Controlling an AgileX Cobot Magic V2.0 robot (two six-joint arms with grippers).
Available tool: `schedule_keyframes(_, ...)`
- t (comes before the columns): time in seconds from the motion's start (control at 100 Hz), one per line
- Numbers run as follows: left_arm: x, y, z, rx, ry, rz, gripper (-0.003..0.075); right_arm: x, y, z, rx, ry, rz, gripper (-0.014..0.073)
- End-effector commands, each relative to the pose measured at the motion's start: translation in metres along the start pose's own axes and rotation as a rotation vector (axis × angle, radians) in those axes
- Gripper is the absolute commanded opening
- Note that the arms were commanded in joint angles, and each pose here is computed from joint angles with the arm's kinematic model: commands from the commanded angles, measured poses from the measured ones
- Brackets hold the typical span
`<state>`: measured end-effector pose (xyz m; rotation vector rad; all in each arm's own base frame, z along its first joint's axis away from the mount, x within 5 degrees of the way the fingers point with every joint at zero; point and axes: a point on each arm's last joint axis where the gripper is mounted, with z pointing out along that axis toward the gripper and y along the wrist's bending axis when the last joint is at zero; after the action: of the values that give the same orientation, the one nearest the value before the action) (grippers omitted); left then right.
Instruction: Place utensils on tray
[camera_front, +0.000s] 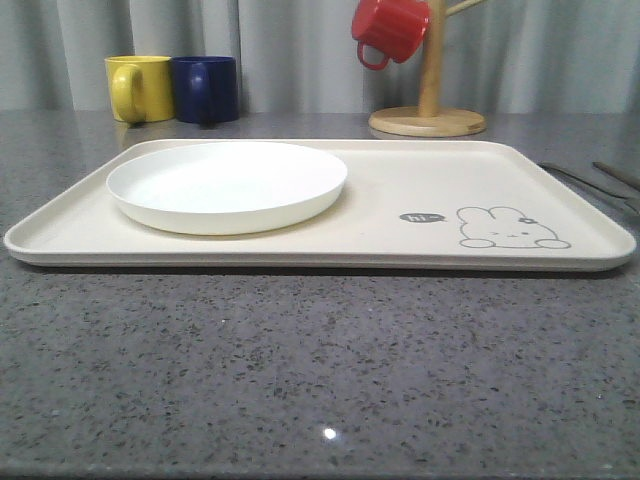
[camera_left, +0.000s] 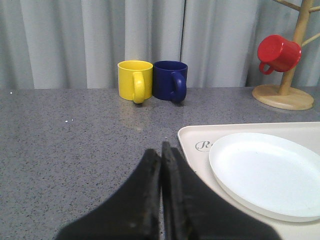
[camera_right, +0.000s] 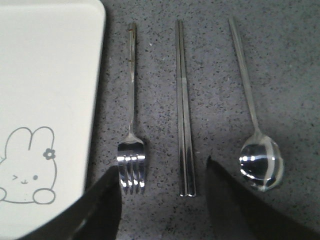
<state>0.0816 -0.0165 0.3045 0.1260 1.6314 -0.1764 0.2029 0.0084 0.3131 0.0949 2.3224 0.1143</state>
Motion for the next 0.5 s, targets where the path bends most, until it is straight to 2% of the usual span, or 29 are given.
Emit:
schedule_keyframes(0.0, -0.016, 0.002, -0.001, -0.022, -0.096, -0.005, -0.0018, -0.016, 0.003, -0.009, -0.022, -0.101, 0.01, 0.0414)
schedule_keyframes(0.25, -0.016, 0.002, -0.001, -0.022, -0.096, -0.005, -0.0018, -0.042, 0.006, 0.001, -0.021, -0.057, -0.003, 0.0414)
schedule_keyframes(0.49, -0.016, 0.002, -0.001, -0.022, -0.096, -0.005, -0.0018, -0.061, 0.024, 0.036, -0.056, 0.037, -0.068, 0.0414)
